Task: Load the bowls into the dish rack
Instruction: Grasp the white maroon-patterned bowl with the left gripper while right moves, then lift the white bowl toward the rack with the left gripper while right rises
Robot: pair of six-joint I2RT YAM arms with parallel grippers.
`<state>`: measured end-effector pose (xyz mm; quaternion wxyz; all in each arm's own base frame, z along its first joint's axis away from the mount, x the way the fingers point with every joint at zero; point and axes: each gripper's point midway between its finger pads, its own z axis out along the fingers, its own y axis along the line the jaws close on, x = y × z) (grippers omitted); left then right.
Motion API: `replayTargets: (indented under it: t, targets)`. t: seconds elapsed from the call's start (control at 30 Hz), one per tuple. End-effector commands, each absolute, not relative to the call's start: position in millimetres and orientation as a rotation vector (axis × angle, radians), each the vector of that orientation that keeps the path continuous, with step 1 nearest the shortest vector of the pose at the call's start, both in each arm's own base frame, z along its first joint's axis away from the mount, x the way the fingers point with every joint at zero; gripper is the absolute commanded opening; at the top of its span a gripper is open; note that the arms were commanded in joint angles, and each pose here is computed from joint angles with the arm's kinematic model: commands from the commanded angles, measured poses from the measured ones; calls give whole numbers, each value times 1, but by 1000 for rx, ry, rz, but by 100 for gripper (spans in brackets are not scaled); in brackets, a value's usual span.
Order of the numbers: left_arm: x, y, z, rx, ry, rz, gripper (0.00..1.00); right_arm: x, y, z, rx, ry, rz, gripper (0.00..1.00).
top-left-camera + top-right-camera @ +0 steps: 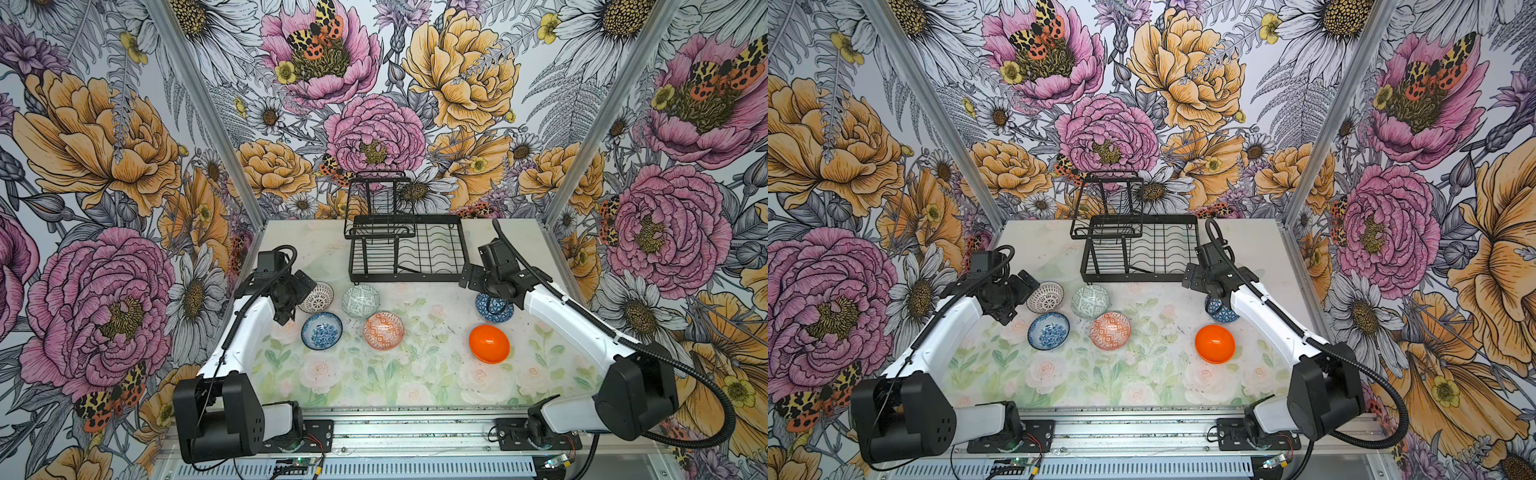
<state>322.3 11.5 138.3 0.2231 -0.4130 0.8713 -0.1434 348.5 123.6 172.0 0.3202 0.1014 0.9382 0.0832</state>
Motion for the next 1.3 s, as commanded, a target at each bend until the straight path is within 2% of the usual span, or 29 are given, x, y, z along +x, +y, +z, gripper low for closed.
replayTargets:
  t: [0.0,0.13,0.4,0.67,0.77,0.93,1.27]
  targets:
    - [322,4,138,-1151,2425,-504,99,330,143,195,219,2407,334,100]
    - [323,10,125,-1167,2421,-520,99,310,150,200,218,2378,394,99]
    - [328,11,88,-1172,2505,-586,99,282,162,178,169,2390,423,100]
    - [334,26,77,-1195,2497,-565,97,300,175,193,132,2325,434,100]
    - [334,27,66,-1191,2519,-556,83,303,181,193,113,2336,444,100]
    - [331,29,54,-1223,2520,-577,55,302,185,189,85,2350,459,99]
    - [336,37,50,-1243,2506,-594,23,301,184,180,122,2358,464,99]
